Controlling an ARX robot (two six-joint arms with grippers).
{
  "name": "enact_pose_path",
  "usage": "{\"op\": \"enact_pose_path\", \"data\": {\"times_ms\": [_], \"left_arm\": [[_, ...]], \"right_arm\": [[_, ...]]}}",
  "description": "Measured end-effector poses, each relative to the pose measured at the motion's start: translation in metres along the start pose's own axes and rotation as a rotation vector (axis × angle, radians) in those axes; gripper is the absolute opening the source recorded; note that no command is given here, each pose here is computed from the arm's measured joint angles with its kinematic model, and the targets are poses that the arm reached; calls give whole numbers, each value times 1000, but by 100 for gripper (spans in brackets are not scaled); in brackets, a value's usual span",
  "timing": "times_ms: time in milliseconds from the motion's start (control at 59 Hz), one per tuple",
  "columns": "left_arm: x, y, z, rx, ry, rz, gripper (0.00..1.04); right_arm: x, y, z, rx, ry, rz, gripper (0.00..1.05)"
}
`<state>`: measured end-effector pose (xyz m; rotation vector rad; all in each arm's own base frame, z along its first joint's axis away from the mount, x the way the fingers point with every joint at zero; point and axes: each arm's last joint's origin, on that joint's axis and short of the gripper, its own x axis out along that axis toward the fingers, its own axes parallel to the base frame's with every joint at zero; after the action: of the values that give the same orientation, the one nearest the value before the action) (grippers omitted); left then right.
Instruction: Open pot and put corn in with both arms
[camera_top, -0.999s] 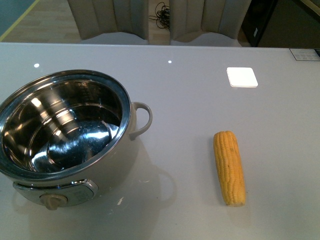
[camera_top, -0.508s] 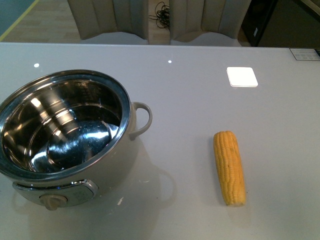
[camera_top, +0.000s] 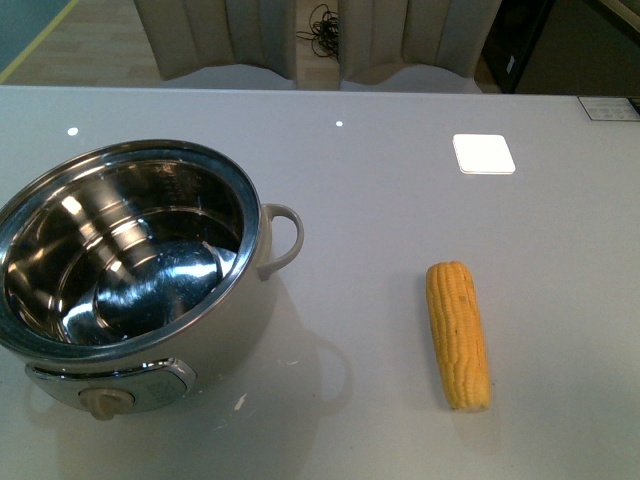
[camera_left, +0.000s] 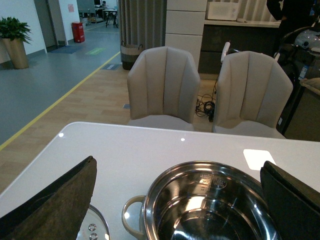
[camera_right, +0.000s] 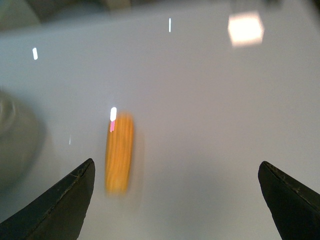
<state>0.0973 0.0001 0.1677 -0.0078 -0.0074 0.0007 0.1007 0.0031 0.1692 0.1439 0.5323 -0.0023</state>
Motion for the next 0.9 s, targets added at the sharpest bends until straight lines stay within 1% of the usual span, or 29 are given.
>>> {"op": "enact_pose_path", "data": {"times_ms": [17, 34, 68, 135, 203, 322, 423, 542, 660, 779, 898], "left_arm": [[0, 0, 0, 0, -1, 1, 98], [0, 0, 0, 0, 0, 1, 98], [0, 0, 0, 0, 0, 1, 98], [0, 0, 0, 0, 0, 2, 98], [0, 0, 0, 0, 0, 1, 98], [0, 0, 0, 0, 0, 1, 98], [0, 0, 0, 0, 0, 2, 98], [0, 0, 0, 0, 0, 1, 98], [0, 0, 0, 0, 0, 2, 98], [0, 0, 0, 0, 0, 2, 98], [0, 0, 0, 0, 0, 1, 98]], "right_arm": [[1, 0, -1, 4, 47, -2, 96], [3, 1, -2, 29, 129, -9, 96], [6, 2, -6, 47, 226, -18, 96], [15, 5, -11, 62, 320, -26, 96], [22, 8, -11, 71, 346, -24, 96], [36, 12, -7, 65, 348, -19, 96], [58, 17, -4, 54, 362, -14, 96], [87, 24, -7, 41, 394, 9, 96], [117, 31, -13, 24, 425, 45, 96], [161, 45, -28, -24, 473, 92, 96], [183, 54, -39, -48, 507, 110, 96]]}}
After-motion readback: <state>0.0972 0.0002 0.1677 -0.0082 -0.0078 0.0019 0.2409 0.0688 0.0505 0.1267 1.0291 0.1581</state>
